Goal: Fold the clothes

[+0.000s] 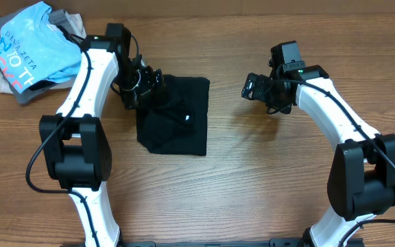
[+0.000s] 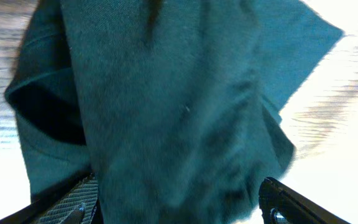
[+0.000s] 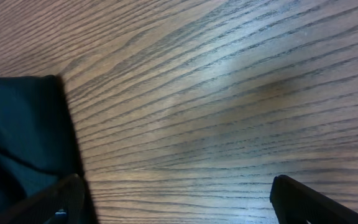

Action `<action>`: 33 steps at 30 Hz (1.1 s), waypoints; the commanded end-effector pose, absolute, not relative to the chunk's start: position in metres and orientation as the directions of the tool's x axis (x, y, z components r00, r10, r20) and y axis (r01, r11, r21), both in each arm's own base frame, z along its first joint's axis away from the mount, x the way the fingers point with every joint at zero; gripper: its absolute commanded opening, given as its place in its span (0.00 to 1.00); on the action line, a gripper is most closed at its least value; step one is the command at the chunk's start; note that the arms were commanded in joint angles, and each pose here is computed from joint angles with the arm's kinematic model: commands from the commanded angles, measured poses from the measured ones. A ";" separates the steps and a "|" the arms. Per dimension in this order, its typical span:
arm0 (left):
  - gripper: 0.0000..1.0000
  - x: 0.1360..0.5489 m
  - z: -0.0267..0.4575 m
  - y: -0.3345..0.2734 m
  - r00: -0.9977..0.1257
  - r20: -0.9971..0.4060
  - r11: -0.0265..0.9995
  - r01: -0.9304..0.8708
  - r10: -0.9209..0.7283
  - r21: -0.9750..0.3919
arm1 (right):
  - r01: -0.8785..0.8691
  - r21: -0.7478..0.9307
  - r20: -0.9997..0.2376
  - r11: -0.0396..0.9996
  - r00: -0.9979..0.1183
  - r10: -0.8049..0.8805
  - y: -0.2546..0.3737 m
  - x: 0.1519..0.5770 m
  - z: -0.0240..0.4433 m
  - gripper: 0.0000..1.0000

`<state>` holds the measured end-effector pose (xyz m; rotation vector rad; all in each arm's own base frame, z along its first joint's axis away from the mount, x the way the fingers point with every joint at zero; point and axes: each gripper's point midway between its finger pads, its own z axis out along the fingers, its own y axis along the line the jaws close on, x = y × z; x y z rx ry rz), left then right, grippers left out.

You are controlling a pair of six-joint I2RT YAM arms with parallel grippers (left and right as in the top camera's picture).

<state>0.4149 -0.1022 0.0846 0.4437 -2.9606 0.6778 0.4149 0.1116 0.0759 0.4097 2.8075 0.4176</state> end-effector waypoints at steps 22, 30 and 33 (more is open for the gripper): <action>0.04 0.443 0.086 -0.145 -0.970 0.100 0.756 -0.234 -0.220 -0.612 | 0.236 0.319 -0.229 0.918 -0.921 0.316 0.111 0.416 0.076 1.00; 0.04 0.458 0.105 -0.175 -0.979 0.056 0.667 -0.174 -0.194 -0.724 | 0.233 0.323 -0.236 0.917 -0.919 0.317 0.111 0.418 0.077 1.00; 0.04 0.465 0.109 -0.186 -0.983 0.018 0.658 -0.137 -0.184 -0.740 | 0.233 0.323 -0.236 0.917 -0.919 0.317 0.111 0.418 0.077 1.00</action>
